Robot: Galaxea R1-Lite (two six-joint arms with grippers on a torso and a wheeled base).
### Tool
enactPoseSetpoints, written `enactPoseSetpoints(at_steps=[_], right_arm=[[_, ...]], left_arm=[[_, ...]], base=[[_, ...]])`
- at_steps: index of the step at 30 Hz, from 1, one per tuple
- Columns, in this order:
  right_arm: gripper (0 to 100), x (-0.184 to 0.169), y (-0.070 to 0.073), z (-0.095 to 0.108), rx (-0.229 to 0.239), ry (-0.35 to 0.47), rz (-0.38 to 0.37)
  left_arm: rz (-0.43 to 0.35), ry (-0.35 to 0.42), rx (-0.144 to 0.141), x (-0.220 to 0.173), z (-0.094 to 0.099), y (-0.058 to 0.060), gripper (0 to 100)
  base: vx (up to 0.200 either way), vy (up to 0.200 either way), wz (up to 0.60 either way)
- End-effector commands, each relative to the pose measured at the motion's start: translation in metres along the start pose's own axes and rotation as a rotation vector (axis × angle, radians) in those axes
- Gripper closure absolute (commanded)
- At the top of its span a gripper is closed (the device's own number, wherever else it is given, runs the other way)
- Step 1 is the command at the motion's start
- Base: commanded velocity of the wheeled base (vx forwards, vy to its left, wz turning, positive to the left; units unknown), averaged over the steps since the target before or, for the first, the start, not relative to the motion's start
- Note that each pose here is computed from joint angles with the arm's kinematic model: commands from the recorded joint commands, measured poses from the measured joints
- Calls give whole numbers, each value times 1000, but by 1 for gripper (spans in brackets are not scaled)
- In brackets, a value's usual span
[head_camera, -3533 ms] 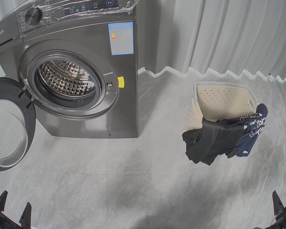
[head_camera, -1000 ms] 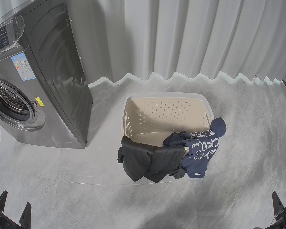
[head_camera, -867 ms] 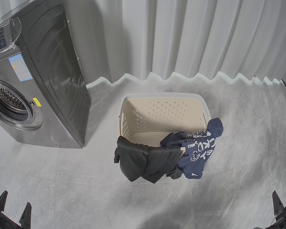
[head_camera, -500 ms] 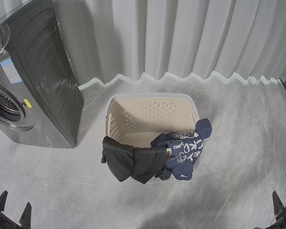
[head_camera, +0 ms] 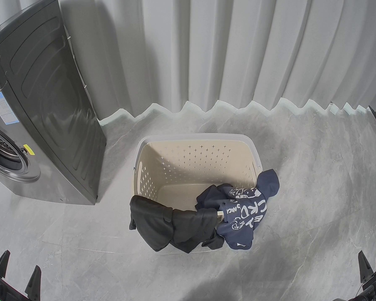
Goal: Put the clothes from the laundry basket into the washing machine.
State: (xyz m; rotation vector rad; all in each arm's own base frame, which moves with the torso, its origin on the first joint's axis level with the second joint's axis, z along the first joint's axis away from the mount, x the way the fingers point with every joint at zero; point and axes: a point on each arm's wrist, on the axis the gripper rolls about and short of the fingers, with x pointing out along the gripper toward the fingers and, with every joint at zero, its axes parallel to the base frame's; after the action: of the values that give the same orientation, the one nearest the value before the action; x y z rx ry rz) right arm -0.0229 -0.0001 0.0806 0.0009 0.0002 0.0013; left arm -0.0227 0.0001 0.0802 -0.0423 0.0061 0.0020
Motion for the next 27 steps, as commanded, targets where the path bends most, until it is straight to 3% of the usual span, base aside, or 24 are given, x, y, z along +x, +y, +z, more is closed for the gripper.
enactPoseSetpoints(at_steps=[1,15,16,17,18,20,22,23,25,27], right_arm=[[0,0,0,-5,-1,0,0],[0,0,0,-5,-1,1,-1],[0,-1,0,0,-9,-29,3],[0,-4,0,11,-6,-80,6],[0,-11,0,36,-2,-166,9],[0,-11,0,88,4,-203,18],[0,1,0,105,10,-153,32],[0,17,0,106,13,-64,56],[0,42,2,91,26,103,104],[0,66,6,77,68,268,143]], left_arm=[[0,3,-2,0,-4,0,0],[0,3,-2,0,-4,0,0],[0,3,-2,0,-4,0,0],[0,3,-2,0,-4,0,0],[0,3,-4,0,-4,0,0],[0,3,-4,0,-4,0,0],[0,3,-2,0,-4,0,0],[0,3,-4,0,-4,0,0],[0,3,-5,0,-4,0,0],[0,3,-5,0,-4,0,0]], base=[[0,0,0],[0,0,0],[0,0,0],[0,0,0],[0,0,0],[0,0,0],[0,0,0],[0,0,0],[0,0,0],[0,0,0]])
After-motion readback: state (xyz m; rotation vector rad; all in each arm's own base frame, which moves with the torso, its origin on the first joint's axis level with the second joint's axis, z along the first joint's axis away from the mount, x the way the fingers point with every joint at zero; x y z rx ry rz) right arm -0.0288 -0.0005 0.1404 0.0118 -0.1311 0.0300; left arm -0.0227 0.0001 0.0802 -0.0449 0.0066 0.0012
